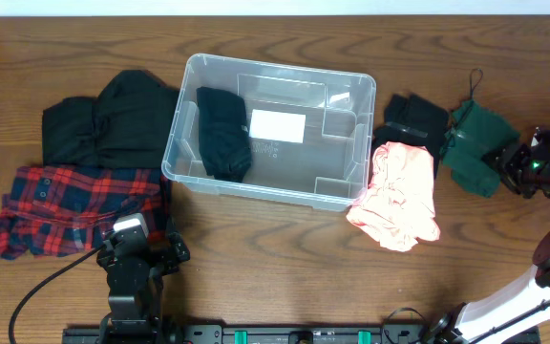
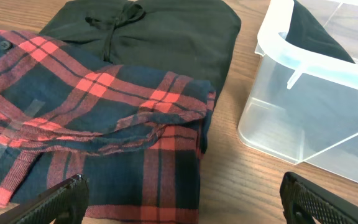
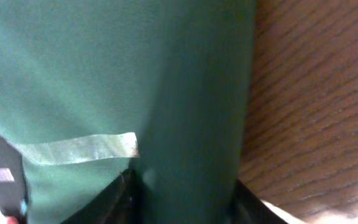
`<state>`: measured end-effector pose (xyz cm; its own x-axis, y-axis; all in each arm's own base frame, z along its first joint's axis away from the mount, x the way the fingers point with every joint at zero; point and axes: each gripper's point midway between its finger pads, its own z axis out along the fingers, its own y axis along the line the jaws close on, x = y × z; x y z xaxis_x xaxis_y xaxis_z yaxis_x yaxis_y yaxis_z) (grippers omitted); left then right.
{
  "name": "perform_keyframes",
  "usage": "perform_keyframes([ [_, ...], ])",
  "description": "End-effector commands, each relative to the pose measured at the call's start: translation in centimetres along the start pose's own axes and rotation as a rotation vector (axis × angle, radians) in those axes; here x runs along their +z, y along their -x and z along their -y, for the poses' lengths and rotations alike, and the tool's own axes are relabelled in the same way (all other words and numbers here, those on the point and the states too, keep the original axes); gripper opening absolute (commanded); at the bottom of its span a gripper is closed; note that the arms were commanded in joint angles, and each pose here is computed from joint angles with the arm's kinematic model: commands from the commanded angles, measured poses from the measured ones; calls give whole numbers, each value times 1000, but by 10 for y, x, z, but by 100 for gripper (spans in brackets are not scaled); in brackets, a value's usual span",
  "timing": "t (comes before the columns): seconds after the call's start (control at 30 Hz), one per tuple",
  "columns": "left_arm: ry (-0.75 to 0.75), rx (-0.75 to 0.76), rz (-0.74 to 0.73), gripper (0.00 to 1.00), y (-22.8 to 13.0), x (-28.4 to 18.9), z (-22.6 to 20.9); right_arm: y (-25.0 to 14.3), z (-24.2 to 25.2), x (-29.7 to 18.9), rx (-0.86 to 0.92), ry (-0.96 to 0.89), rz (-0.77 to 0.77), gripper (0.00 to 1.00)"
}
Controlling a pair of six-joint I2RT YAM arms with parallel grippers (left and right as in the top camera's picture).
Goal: Pack container
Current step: 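Withdraw the right gripper and reach to the dark green garment, then grasp the green garment, lift it into the bin and release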
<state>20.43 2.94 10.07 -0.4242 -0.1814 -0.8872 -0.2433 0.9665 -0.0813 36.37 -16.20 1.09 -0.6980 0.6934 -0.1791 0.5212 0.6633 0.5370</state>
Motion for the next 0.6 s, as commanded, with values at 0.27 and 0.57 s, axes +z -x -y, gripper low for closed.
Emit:
perform_keyframes([
  [0.27, 4, 2, -7, 98, -5, 3, -1, -9, -100, -73, -144, 226, 70, 13],
  [0.57, 4, 2, -7, 98, -5, 3, -1, -90, -263, -176, -522, 470, 217, 6],
])
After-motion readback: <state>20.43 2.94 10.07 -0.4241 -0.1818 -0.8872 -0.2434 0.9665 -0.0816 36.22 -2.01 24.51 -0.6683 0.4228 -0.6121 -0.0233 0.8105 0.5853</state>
